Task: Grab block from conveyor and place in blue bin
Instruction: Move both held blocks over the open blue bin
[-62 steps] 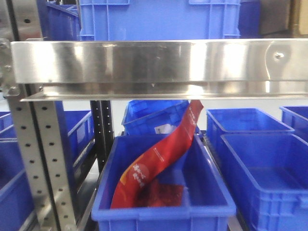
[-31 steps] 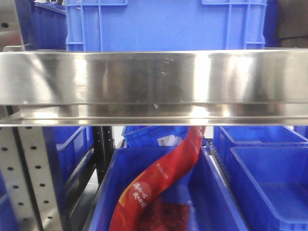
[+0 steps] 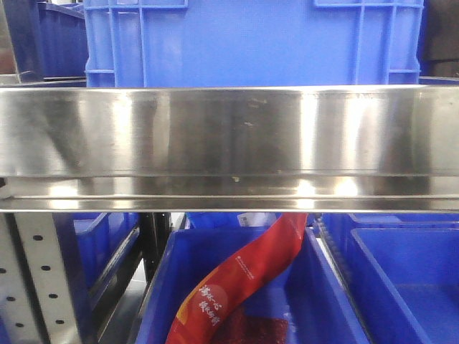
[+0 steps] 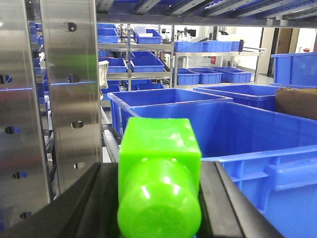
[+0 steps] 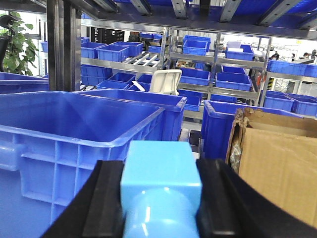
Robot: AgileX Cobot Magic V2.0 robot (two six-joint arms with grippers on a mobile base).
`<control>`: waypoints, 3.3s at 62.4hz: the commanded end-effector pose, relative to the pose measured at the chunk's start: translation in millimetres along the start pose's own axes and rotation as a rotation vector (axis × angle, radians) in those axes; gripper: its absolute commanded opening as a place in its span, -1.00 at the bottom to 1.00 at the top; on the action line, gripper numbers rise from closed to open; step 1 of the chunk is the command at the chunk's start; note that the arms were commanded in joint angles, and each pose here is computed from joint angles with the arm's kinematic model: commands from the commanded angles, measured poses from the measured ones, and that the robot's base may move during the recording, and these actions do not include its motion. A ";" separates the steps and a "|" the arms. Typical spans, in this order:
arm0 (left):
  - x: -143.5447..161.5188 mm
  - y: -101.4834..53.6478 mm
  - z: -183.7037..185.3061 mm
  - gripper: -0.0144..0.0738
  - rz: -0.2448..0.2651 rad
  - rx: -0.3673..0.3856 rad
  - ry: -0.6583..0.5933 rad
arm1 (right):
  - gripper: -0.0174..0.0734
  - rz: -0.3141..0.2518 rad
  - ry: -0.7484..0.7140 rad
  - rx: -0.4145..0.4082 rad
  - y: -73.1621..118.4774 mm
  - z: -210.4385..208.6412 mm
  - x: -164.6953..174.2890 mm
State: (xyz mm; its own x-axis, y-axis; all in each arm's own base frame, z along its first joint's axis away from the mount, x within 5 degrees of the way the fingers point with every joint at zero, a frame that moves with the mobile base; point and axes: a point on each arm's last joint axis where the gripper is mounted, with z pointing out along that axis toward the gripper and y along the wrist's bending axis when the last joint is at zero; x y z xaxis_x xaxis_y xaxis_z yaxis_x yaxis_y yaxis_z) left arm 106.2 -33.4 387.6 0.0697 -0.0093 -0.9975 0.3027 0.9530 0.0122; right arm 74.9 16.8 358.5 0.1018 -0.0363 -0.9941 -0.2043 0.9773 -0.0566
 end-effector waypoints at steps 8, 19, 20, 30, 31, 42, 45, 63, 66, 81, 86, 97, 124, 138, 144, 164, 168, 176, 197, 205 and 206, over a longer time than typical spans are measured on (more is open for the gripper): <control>-1.8 -0.5 -0.3 -0.92 -0.011 0.005 -0.020 | -0.99 -0.003 -0.029 0.008 -0.6 -1.3 -3.2; -1.8 -0.5 -0.3 -0.92 -0.011 0.005 -0.020 | -0.99 -0.003 -0.029 0.008 -0.6 -1.3 -3.2; -1.8 -0.5 -0.3 -0.92 -0.011 0.005 -0.020 | -0.99 -0.003 -0.029 0.008 -0.6 -1.3 -3.2; -1.8 -0.5 -0.3 -0.92 -0.011 0.005 -0.020 | -0.99 -0.003 -0.029 0.008 -0.6 -1.3 -3.2; -2.0 -0.5 -0.3 -0.92 -0.011 0.004 -0.022 | -0.99 -0.003 -0.029 0.008 -0.6 -1.3 -3.2; -3.9 -0.2 -0.4 -0.92 -0.011 0.001 -0.043 | -0.99 -0.003 -0.029 0.008 -0.6 -1.3 -3.2; -3.9 -0.2 -0.4 -0.92 -0.011 0.001 -0.043 | -0.99 -0.003 -0.029 0.008 -0.6 -1.3 -3.2; -5.3 0.0 -0.5 -0.92 -0.011 -0.001 -0.059 | -0.99 -0.003 -0.034 0.009 -0.8 -1.4 -3.6; -5.3 0.0 -0.5 -0.92 -0.011 -0.001 -0.059 | -0.99 -0.003 -0.032 0.008 -0.7 -1.4 -3.4; -10.0 -0.2 3.5 -0.92 0.005 0.001 -0.047 | -0.99 0.081 -0.062 0.003 -0.7 0.5 -9.3; -17.2 -1.7 12.4 -0.92 0.042 0.017 0.021 | -0.99 0.080 -0.024 -0.015 0.3 5.7 -17.0; -37.7 -11.9 45.6 -0.92 0.062 0.090 0.124 | -0.99 0.079 0.077 -0.051 0.8 34.1 -39.9; -45.0 -61.2 153.9 -0.92 0.097 0.246 0.184 | -0.99 0.097 0.221 -0.110 3.9 139.7 -68.8; -40.7 -72.7 195.2 -0.92 0.031 0.260 0.226 | -0.99 0.098 0.244 -0.227 39.0 187.4 -57.2; -41.5 -77.3 209.2 -0.92 0.005 0.271 0.265 | -0.99 0.100 0.239 -0.235 49.1 204.8 -45.3; -24.4 -84.4 234.5 -0.92 0.003 0.278 0.336 | -0.99 0.095 0.285 -0.228 65.8 244.0 -5.1; -20.7 -85.1 237.1 -0.92 0.003 0.278 0.345 | -0.99 0.094 0.293 -0.231 67.7 246.0 -1.8; -16.3 -85.9 239.9 -0.91 0.005 0.278 0.360 | -0.86 0.094 0.293 -0.231 67.8 246.5 -1.3; -15.2 -86.0 239.4 0.28 0.006 0.280 0.374 | 0.55 0.101 0.252 -0.215 66.4 247.8 -4.8; -15.3 -86.0 239.5 0.38 0.006 0.280 0.372 | 0.57 0.101 0.248 -0.213 66.3 248.0 -5.2; -15.3 -86.0 239.5 0.37 0.006 0.280 0.372 | 0.57 0.101 0.248 -0.213 66.3 248.0 -5.2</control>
State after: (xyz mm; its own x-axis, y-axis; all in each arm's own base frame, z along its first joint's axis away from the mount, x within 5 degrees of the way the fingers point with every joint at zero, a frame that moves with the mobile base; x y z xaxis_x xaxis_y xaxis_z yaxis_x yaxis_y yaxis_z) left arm 308.4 -185.5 414.0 -0.2695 0.1693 -0.9480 0.5467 0.8373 -0.0059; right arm 301.4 133.8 377.8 -0.1958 -0.0315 -0.9801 -0.4095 0.9108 0.0526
